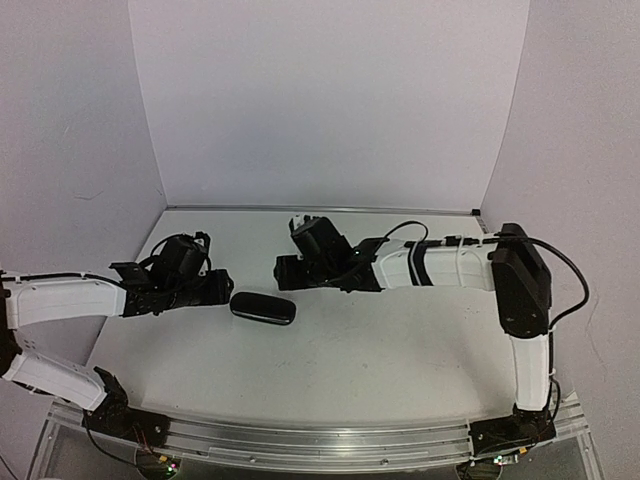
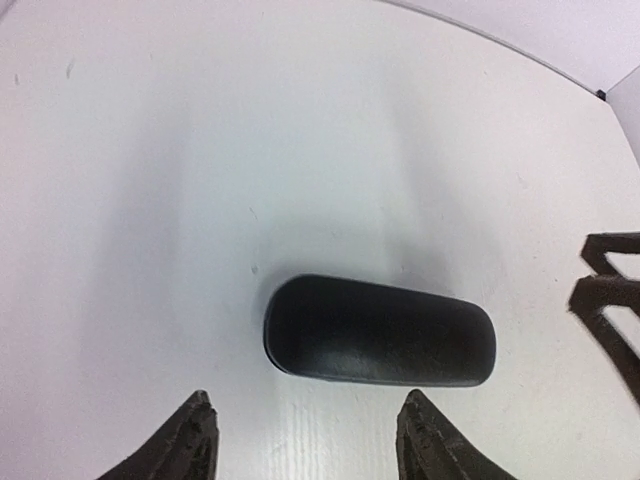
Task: Organize the sunglasses
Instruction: Reset both arms
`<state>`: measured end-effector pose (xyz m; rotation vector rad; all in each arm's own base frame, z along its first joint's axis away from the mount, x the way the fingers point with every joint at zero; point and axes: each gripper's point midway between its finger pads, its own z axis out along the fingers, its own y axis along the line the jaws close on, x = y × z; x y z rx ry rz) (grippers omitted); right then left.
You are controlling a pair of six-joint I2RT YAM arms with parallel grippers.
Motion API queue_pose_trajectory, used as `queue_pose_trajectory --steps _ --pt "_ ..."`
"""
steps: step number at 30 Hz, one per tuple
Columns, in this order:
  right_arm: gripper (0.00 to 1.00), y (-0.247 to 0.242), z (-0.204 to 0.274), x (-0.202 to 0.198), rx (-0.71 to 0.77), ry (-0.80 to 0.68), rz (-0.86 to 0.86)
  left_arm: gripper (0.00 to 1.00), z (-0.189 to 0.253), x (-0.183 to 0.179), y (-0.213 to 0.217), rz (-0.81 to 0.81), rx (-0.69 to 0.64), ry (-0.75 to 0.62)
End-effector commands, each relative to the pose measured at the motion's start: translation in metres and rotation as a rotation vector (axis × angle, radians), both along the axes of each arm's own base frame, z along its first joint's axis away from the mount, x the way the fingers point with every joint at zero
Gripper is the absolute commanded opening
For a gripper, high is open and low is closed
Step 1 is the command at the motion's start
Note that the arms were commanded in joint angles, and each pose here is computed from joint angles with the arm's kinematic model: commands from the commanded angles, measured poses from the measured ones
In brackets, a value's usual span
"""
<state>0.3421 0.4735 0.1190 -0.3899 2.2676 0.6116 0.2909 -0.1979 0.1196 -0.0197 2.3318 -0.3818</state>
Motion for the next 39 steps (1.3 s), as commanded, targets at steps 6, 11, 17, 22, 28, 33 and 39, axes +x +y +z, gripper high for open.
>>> queue_pose_trajectory --steps 6,11,17,22,28,33,39 --pt "0.84 -0.113 0.067 0.038 -0.070 -0.250 -0.178 0.83 0.054 0.038 0.071 0.237 0.086 -0.290" --pt "0.98 -0.170 0.062 0.028 -0.203 -0.313 -0.279 0.91 0.055 0.045 0.099 0.303 0.152 -0.367" --pt "0.98 -0.215 0.062 0.015 -0.225 -0.322 -0.340 0.99 0.057 0.060 0.108 0.305 0.271 -0.421" --pt "0.98 -0.242 0.073 0.011 -0.152 -0.337 -0.394 0.99 0.054 0.069 0.109 0.266 0.246 -0.444" --pt "0.98 -0.274 0.085 0.014 -0.108 -0.367 -0.472 0.99 0.045 0.065 0.135 0.314 0.170 -0.486" --pt "0.98 -0.291 0.091 0.016 -0.083 -0.378 -0.504 0.99 0.035 0.066 0.149 0.336 0.146 -0.476" --pt "0.98 -0.295 0.098 0.011 0.023 -0.403 -0.476 0.99 0.028 0.064 0.156 0.347 0.122 -0.472"
